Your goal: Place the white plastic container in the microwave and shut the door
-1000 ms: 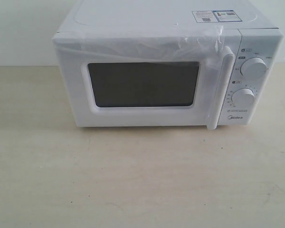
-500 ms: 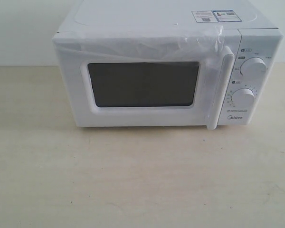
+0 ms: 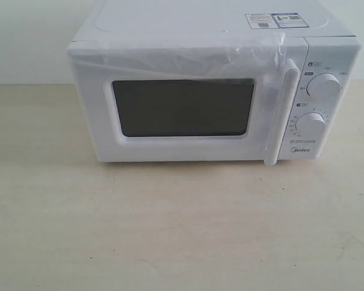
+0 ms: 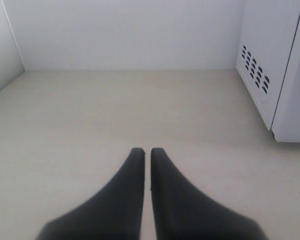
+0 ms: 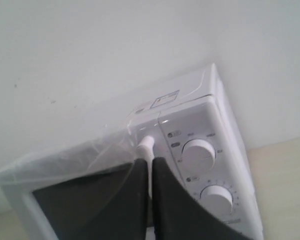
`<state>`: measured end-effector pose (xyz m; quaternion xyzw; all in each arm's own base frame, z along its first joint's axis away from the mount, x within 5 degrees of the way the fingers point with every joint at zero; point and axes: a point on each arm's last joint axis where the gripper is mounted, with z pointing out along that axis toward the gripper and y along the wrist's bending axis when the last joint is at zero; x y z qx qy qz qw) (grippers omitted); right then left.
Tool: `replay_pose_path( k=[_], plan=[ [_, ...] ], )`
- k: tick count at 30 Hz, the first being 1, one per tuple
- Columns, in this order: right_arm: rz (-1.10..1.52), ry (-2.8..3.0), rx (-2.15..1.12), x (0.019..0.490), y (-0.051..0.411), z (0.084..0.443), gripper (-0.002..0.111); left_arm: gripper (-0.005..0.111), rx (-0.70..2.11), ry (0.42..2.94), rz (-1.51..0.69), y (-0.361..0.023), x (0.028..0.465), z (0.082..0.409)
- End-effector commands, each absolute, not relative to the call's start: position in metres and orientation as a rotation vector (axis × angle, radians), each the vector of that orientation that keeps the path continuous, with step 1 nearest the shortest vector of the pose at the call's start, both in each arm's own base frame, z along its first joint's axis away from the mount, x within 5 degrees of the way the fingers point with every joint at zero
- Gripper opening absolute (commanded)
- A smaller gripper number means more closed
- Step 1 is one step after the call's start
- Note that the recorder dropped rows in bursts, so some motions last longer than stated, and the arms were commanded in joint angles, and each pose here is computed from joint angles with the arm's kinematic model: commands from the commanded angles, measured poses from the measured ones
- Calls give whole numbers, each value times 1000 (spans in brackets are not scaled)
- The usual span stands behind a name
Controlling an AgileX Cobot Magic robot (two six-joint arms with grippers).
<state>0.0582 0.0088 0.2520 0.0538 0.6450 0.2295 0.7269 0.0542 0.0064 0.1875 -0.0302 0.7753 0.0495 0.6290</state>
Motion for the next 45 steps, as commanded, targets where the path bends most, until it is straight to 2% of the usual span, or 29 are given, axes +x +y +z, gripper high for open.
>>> replay_pose_path(
  k=[1, 9, 18, 22, 25, 33, 45],
  plan=[
    [484, 1375, 139, 50, 6, 249, 0, 4, -86, 1778, 97, 6, 54, 186],
    [379, 1387, 121, 50, 6, 247, 0, 4, -86, 1778, 97, 6, 54, 186],
    [397, 1389, 128, 50, 6, 247, 0, 4, -86, 1778, 97, 6, 54, 186],
    [303, 1413, -23, 50, 11, 245, 0, 4, -86, 1778, 97, 6, 54, 186],
    [231, 1478, -161, 50, 16, 238, 0, 4, -86, 1778, 97, 6, 54, 186],
    [172, 1560, -132, 55, 11, 207, 0, 4, -86, 1778, 97, 6, 54, 186],
    [99, 1697, -166, 55, 9, 193, 0, 4, -86, 1778, 97, 6, 54, 186]
  ],
)
